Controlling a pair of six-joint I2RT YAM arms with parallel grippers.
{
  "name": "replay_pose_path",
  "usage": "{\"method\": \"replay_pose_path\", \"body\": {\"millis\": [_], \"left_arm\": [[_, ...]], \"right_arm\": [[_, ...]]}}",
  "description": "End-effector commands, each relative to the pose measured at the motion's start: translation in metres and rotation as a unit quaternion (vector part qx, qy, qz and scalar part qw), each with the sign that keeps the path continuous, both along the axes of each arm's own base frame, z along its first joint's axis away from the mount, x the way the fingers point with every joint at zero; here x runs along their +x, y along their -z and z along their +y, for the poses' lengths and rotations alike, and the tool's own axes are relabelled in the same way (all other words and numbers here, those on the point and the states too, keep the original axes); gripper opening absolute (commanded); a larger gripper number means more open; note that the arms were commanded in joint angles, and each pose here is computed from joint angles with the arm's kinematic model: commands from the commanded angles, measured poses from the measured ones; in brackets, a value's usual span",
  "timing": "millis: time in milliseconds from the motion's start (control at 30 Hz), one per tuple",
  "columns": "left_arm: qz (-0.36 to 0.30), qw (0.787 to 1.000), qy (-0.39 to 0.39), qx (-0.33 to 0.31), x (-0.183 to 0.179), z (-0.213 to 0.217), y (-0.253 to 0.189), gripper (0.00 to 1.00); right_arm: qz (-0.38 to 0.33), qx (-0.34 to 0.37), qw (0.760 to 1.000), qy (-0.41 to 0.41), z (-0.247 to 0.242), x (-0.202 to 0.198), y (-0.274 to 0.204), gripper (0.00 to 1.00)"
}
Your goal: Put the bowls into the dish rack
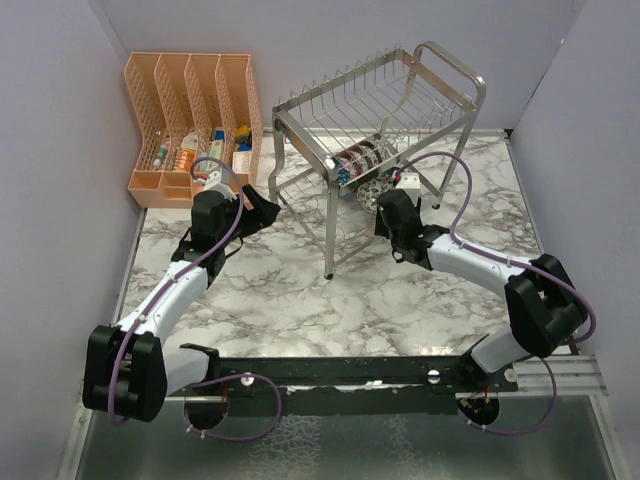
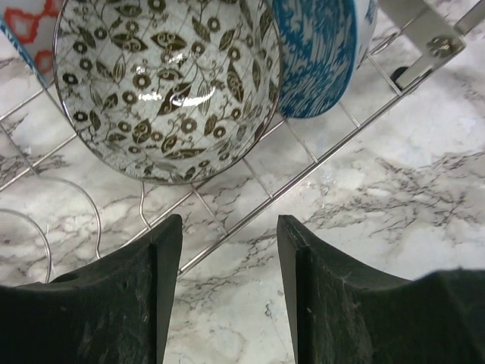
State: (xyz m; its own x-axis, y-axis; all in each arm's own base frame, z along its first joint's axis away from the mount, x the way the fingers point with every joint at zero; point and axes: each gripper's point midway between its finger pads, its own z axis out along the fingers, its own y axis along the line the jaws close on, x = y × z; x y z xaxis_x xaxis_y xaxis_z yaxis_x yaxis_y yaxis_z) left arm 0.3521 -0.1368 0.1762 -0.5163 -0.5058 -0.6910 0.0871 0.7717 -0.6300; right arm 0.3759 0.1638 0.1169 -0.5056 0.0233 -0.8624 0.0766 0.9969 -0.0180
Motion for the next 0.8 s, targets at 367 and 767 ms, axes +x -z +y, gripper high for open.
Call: {"method": "replay_pose_path", "body": {"millis": [367,767], "left_arm": [[-0.018,1.0,0.007,-0.002,-0.003,0.0,-0.009,0.76],[-0.014,1.0,0.009,0.0,-0.001,-0.001,-0.005,0.76]], "right_arm": [[0.032,0.222,0.974,0.009,0.022,-0.035,-0.005,0.52],[-0.036,0.353,0.931,0.091,0.01,0.001,-0.021,0.47]]}}
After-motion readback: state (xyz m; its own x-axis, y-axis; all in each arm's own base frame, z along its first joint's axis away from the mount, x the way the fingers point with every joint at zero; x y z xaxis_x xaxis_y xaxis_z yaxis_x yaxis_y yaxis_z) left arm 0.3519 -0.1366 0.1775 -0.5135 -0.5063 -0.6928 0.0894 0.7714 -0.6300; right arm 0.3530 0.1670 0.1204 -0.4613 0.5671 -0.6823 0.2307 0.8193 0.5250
